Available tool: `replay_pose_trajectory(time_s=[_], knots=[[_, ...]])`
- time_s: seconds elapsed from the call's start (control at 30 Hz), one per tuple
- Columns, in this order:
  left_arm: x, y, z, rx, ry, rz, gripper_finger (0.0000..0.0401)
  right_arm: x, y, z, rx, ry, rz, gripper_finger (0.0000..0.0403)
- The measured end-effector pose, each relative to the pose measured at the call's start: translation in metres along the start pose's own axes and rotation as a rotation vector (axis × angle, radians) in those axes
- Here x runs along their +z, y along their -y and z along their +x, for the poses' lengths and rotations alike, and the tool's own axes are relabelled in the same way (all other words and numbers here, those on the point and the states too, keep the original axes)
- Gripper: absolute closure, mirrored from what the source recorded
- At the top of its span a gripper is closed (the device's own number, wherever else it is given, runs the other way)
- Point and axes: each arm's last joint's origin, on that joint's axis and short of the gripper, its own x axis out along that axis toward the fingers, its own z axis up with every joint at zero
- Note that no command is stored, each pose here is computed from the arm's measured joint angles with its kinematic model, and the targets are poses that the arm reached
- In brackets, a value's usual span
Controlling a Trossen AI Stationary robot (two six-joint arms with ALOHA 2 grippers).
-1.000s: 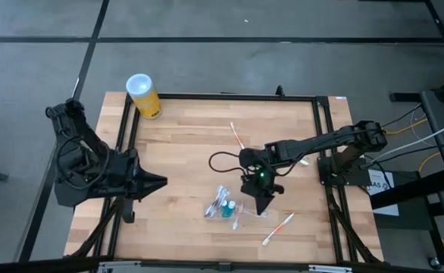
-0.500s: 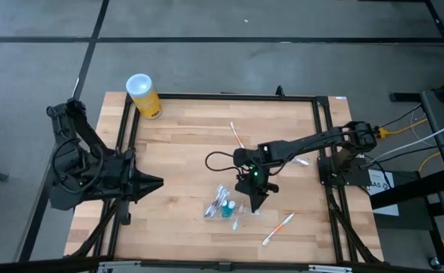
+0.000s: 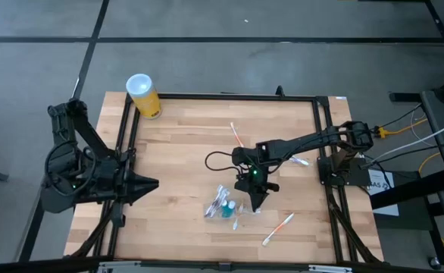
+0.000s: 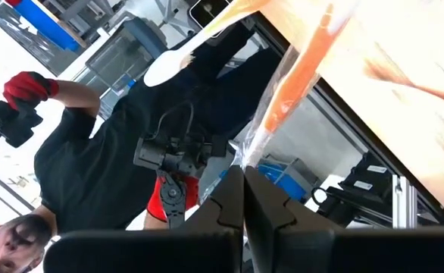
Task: Pick & Place toothbrushing station
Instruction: Put the orange toothbrush into the right section of the transparent organizer
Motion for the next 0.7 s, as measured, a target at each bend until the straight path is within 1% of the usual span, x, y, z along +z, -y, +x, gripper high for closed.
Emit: replay_pose_trajectory(time_s=[0.17,0.37,0.57,0.7], knots=[[0.0,0.0,0.0,0.007,0.005,0.012,0.0368,-0.001,0.0,0.001,-0.002,0.0,-0.006,0.0398],[0.0,0.0,0.0,0.015,0.01,0.019,0.0368,-0.006,-0.002,0.013,-0.021,-0.028,-0.008,0.0381],[0.0,0.0,0.0,0.016,0.01,0.019,0.0368,-0.009,-0.002,0.019,-0.031,-0.048,-0.011,0.0384],[0.0,0.0,0.0,0.017,0.011,0.019,0.0368,-0.006,-0.004,0.015,-0.013,-0.021,-0.035,0.0384]])
